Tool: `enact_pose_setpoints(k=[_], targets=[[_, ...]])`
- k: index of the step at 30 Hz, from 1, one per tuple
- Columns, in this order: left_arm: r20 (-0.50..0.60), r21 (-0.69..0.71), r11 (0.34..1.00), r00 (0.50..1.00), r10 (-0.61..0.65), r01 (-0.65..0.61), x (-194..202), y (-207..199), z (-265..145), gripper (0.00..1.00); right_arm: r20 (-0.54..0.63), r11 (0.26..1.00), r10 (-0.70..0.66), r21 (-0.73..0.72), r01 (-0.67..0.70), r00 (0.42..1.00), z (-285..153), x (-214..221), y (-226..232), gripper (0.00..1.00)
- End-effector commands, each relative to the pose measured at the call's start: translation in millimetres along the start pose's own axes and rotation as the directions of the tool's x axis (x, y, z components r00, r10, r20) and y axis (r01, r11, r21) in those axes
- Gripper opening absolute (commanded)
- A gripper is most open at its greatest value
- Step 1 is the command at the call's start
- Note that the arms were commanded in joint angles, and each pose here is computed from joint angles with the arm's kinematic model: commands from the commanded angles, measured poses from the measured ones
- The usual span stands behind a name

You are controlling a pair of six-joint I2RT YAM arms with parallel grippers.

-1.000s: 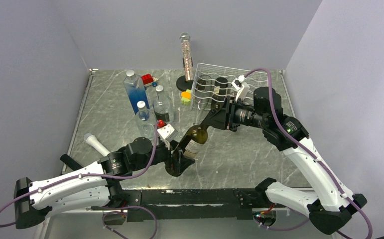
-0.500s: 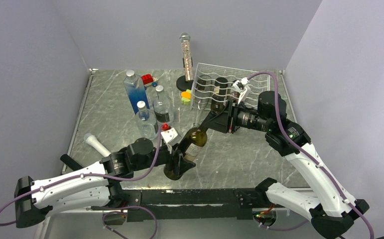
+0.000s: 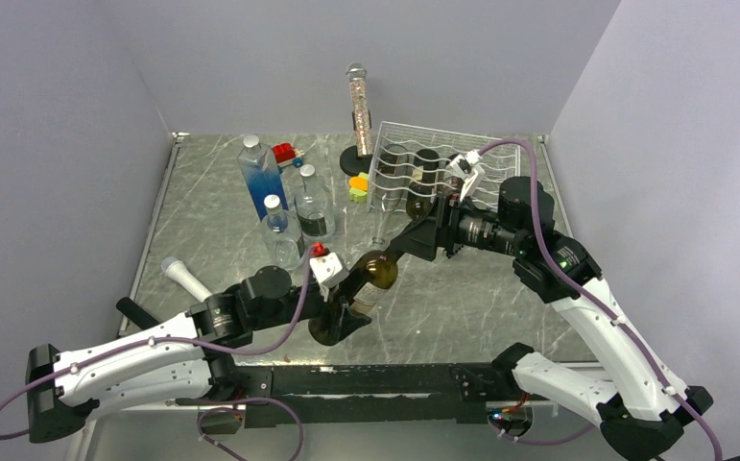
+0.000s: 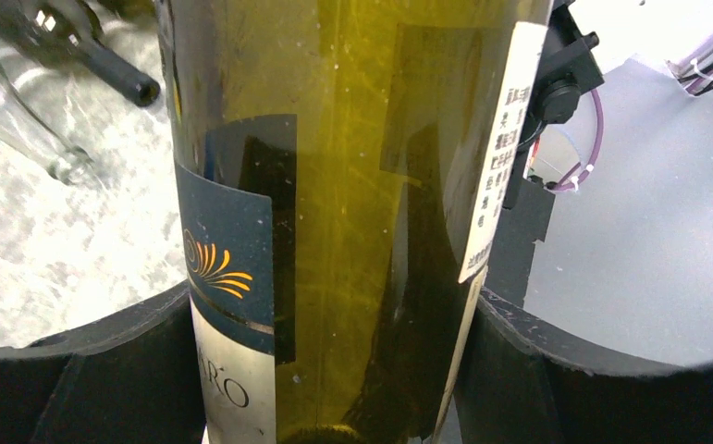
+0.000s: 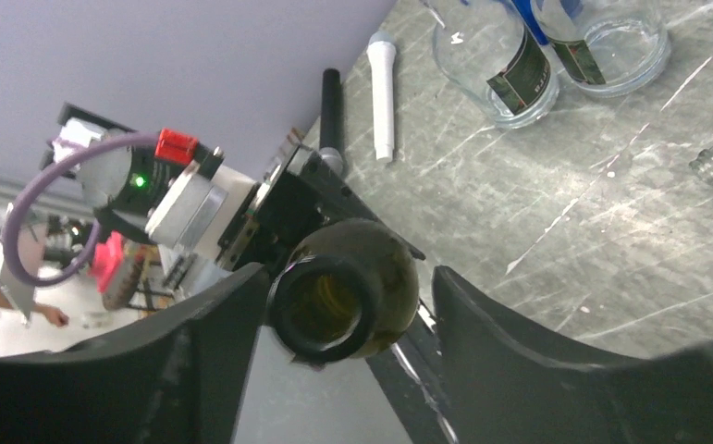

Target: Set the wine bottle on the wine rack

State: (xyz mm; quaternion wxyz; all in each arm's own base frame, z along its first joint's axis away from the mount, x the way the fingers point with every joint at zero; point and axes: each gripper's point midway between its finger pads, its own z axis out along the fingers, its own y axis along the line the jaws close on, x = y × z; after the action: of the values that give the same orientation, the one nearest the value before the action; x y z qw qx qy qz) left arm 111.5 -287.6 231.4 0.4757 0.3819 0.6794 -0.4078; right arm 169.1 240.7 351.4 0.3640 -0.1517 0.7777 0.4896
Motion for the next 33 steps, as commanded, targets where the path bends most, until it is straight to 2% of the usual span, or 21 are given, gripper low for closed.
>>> enact_pose_setpoints(k=[1, 3, 6, 10, 14, 17, 19, 23, 28, 33], targets=[[0.213, 0.022, 0.988, 0.967, 0.142, -0.150, -65.9, -11.1, -21.4, 0.01, 0.092, 0.995, -0.086, 0.061, 0.081, 0.992, -20.9, -19.1, 5.5, 1.00], [0.171, 0.025, 0.981, 0.968, 0.184, -0.191, -64.2, -11.2, -23.7, 0.01, 0.113, 0.990, -0.120, 0.084, 0.111, 0.986, -27.0, -23.1, 4.9, 1.00], [0.047, 0.034, 0.963, 0.963, 0.264, -0.266, -49.8, -6.7, -21.9, 0.01, 0.136, 0.981, -0.171, 0.112, 0.157, 0.976, -36.7, -29.9, 6.9, 1.00], [-0.093, 0.031, 0.934, 0.929, 0.358, -0.356, -29.0, 4.6, -18.5, 0.01, 0.099, 0.967, -0.225, 0.144, 0.209, 0.969, -47.6, -32.5, 10.1, 1.00], [-0.126, 0.019, 0.892, 0.884, 0.451, -0.452, -22.0, 12.4, -19.6, 0.01, -0.005, 0.957, -0.238, 0.170, 0.235, 0.971, -49.7, -18.9, 1.7, 1.00], [-0.163, 0.024, 0.860, 0.847, 0.506, -0.510, -14.6, 19.4, -19.8, 0.01, -0.102, 0.965, -0.233, 0.095, 0.243, 0.967, -40.7, 5.9, -1.4, 0.98], [-0.186, 0.021, 0.840, 0.823, 0.536, -0.542, -11.6, 24.6, -20.7, 0.01, -0.165, 0.970, -0.240, 0.008, 0.244, 0.957, -34.5, 24.0, 1.8, 0.91], [-0.177, 0.028, 0.805, 0.790, 0.587, -0.593, -16.2, 25.8, -24.4, 0.01, -0.268, 0.962, -0.273, -0.064, 0.266, 0.924, -23.9, 51.7, -2.0, 0.85], [-0.195, 0.025, 0.763, 0.745, 0.638, -0.646, -21.0, 31.2, -29.6, 0.01, -0.349, 0.939, -0.340, -0.174, 0.296, 0.873, -9.8, 78.9, 7.7, 0.85], [-0.196, 0.012, 0.724, 0.709, 0.678, -0.689, -34.4, 34.0, -39.2, 0.01, -0.445, 0.928, -0.371, -0.193, 0.318, 0.815, 5.5, 102.5, 3.2, 0.85]])
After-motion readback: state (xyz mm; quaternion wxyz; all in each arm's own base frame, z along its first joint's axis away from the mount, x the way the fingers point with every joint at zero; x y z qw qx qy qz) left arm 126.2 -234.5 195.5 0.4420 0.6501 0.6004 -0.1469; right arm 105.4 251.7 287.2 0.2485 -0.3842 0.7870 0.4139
